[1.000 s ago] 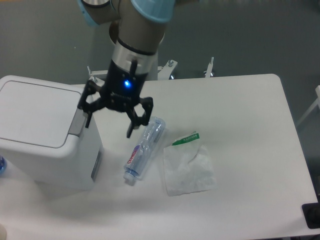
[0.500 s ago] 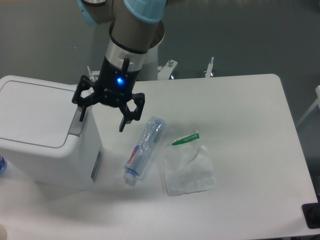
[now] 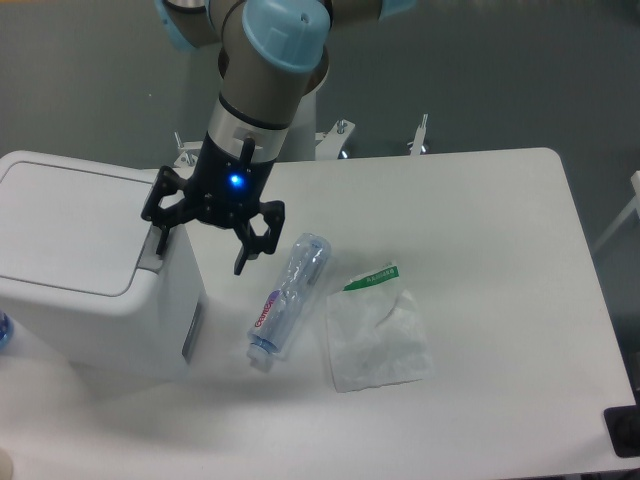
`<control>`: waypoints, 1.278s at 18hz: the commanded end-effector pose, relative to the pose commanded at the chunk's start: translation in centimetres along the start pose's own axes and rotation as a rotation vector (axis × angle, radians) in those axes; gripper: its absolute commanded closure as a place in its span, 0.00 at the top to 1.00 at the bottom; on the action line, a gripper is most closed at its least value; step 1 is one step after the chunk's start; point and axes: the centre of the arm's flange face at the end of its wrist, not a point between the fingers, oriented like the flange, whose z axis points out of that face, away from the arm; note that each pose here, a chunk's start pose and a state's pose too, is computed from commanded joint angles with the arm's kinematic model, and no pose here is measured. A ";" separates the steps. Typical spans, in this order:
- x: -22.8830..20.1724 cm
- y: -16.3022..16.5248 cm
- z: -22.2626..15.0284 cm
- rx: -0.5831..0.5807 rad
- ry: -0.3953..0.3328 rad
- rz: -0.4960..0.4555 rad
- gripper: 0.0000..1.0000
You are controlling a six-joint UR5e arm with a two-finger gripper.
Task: Open the trash can
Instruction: 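Lower the gripper onto the trash can lid edge and push it open, then lift the gripper away from the open trash can back over the table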
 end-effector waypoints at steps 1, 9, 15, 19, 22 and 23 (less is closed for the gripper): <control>0.0 0.0 0.0 0.000 0.000 0.000 1.00; -0.5 -1.6 -3.3 0.066 -0.030 0.018 1.00; -7.4 -2.4 -5.9 0.102 -0.115 -0.037 1.00; -13.3 -1.4 -6.0 0.042 -0.227 0.018 1.00; -16.2 -0.6 -6.0 -0.020 -0.289 0.126 1.00; -17.1 -0.2 -5.8 -0.040 -0.297 0.161 1.00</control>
